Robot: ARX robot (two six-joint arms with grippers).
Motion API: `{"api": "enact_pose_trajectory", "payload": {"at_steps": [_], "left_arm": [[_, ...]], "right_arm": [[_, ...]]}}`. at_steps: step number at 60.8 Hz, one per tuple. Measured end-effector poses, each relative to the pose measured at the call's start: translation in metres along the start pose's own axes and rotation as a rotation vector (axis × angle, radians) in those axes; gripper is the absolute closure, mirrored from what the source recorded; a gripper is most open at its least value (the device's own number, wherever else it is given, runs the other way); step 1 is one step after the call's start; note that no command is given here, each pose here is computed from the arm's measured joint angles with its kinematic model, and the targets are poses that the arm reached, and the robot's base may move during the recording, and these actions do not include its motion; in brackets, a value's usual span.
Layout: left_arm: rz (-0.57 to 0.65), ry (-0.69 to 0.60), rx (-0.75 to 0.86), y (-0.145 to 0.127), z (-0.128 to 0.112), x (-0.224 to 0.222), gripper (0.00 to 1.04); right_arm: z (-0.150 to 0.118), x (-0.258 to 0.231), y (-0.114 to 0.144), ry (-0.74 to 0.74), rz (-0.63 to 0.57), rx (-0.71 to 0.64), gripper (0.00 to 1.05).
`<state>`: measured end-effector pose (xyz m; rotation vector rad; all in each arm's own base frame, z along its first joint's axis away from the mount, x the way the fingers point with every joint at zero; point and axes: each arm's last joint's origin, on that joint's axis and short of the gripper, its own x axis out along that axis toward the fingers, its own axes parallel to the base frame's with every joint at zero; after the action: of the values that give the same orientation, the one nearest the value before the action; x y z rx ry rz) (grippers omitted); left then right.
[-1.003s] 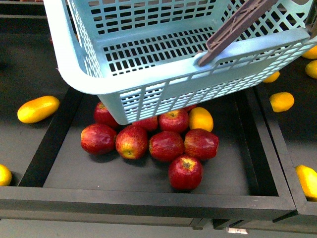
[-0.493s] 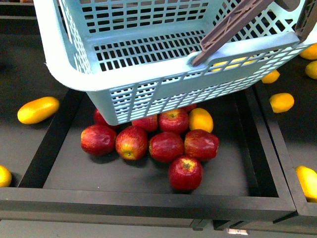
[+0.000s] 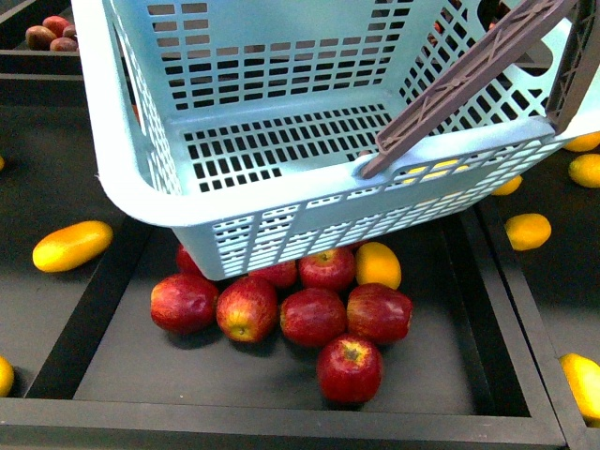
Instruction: Pick lemon and mango into basket
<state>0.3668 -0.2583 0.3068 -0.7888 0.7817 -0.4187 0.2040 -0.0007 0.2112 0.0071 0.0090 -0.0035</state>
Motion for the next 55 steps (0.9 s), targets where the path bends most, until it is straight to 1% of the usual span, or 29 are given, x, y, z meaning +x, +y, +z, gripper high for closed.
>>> {"api": "enact_pose_trajectory", "payload": {"at_steps": [2,4,6,19,43,47,49,52,53,55], "left_arm": [[0.0,0.0,0.0,0.0,0.0,0.0,1.0],[0.0,0.001,0.0,0.0,0.0,0.0,1.0],[-0.001,0.001,0.0,0.0,0.0,0.0,1.0],[-0.001,0.001,-0.001,0.0,0.0,0.0,1.0],[-0.001,0.001,-0.001,0.0,0.001,0.0,1.0],[-0.002,0.003,-0.001,0.0,0.0,0.0,1.0],[-0.002,0.003,-0.001,0.0,0.0,0.0,1.0],[-0.002,0.003,-0.001,0.0,0.0,0.0,1.0],[-0.002,0.003,-0.001,0.0,0.0,0.0,1.0],[-0.002,0.002,-0.001,0.0,0.0,0.0,1.0]], "right_arm": [[-0.003,-0.003,0.0,0.002,0.0,0.0,0.91],[-0.007,-0.009,0.0,0.005,0.0,0.0,0.99],[-0.01,-0.013,0.0,0.004,0.0,-0.005,1.03],[-0.022,-0.035,0.0,0.001,0.002,-0.003,1.03],[-0.035,-0.061,0.0,-0.001,0.002,-0.003,1.03],[-0.036,-0.063,0.0,-0.003,0.002,-0.004,0.93],[-0.036,-0.063,0.0,-0.007,0.002,-0.004,0.84],[-0.036,-0.063,0.0,-0.007,0.002,-0.004,0.73],[-0.036,-0.063,0.0,-0.007,0.002,-0.004,0.73],[-0.036,-0.063,0.0,-0.007,0.002,-0.004,0.64]]}}
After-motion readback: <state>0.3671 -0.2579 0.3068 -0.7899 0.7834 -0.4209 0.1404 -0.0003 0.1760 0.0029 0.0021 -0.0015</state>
